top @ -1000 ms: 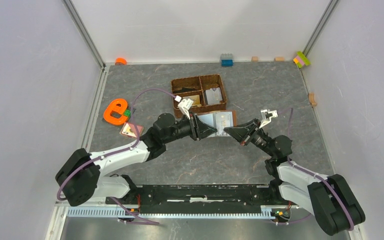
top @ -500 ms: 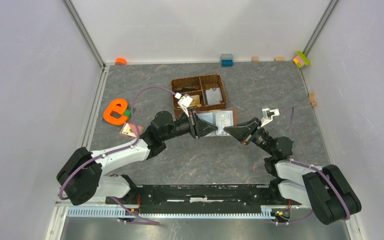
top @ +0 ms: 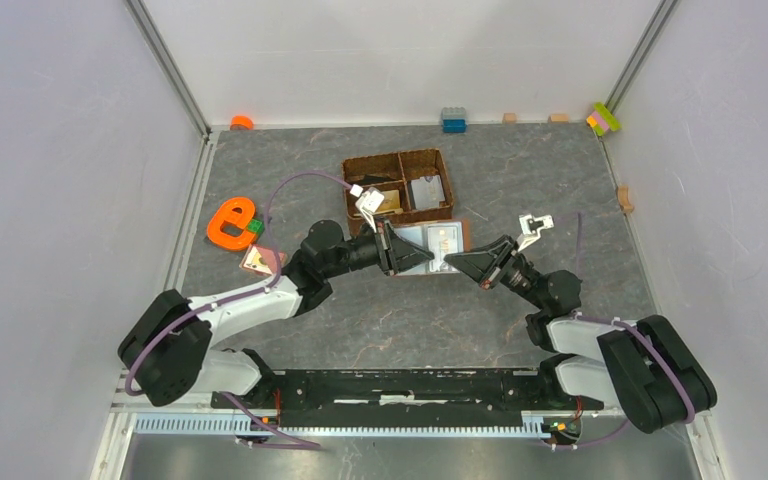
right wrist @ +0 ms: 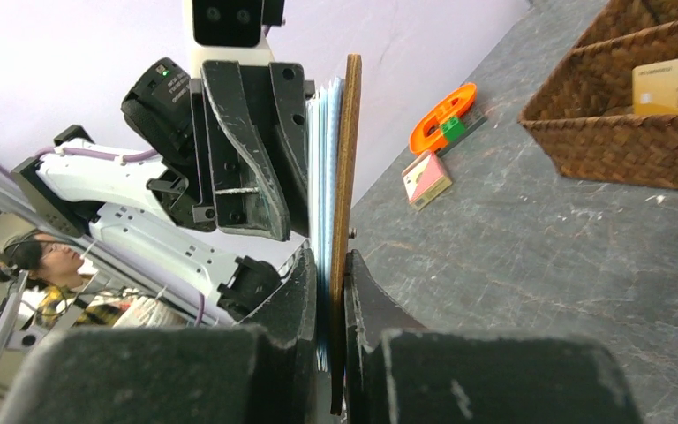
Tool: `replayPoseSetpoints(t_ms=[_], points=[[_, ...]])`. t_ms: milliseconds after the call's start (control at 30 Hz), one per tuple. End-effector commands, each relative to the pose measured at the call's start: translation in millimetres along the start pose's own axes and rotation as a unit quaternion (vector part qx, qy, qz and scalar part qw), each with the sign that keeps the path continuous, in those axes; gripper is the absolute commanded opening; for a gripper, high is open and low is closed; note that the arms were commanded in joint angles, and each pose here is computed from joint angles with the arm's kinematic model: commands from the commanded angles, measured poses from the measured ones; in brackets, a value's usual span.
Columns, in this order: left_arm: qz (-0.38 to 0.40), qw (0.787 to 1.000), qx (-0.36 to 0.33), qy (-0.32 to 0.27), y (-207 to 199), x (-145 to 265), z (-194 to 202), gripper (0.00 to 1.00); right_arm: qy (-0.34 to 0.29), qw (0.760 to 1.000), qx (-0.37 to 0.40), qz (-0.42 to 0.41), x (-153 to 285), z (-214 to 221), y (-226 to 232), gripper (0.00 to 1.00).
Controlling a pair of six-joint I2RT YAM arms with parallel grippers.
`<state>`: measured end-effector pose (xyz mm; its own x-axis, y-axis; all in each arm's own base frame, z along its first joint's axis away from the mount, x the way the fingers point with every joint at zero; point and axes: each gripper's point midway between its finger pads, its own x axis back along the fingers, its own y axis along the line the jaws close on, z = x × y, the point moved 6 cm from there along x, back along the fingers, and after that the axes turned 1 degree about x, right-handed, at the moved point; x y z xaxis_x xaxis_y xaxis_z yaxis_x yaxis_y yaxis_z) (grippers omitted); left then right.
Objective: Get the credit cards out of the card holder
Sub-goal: Remove the credit card from the card holder.
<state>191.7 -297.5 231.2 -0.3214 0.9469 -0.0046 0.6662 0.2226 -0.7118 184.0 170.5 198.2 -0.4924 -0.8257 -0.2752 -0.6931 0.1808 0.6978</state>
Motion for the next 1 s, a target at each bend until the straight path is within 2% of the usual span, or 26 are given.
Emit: replayPoseSetpoints(t_ms=[0,67,167,267,567,700,800,967], points=[[0.073,0.997,-0.009,-0.016,-25.8,-4.0,-10.0,0.24,0.017,0.993,0.055,-0.107,-7.5,-4.1,34.6,0.00],[0.063,0.998,-0.007,-0.019,-23.3,-3.8,-10.9,0.29,0.017,0.992,0.058,-0.112,-7.3,-4.2,36.3,0.00],[-0.001,0.999,-0.004,-0.033,-7.3,-1.1,-13.7,0.36,0.014,0.991,0.069,-0.115,-6.5,-5.2,38.5,0.00],[-0.037,0.998,-0.004,-0.046,3.1,4.4,-16.4,0.34,0.012,0.991,0.079,-0.107,-5.8,-5.4,37.3,0.00],[-0.045,0.998,0.021,-0.030,13.2,-0.8,-14.8,0.30,0.005,0.989,0.095,-0.115,-4.0,-7.0,41.7,0.00],[-0.027,0.999,0.030,-0.025,11.9,-2.2,-14.2,0.28,0.006,0.989,0.095,-0.113,-4.1,-6.7,40.9,0.00],[0.008,0.999,0.027,-0.024,3.1,-2.5,-15.9,0.22,0.007,0.989,0.093,-0.111,-4.3,-6.3,39.7,0.00],[0.069,0.997,0.023,-0.025,-12.8,-0.2,-17.6,0.18,0.010,0.991,0.086,-0.104,-5.2,-5.2,36.3,0.00]])
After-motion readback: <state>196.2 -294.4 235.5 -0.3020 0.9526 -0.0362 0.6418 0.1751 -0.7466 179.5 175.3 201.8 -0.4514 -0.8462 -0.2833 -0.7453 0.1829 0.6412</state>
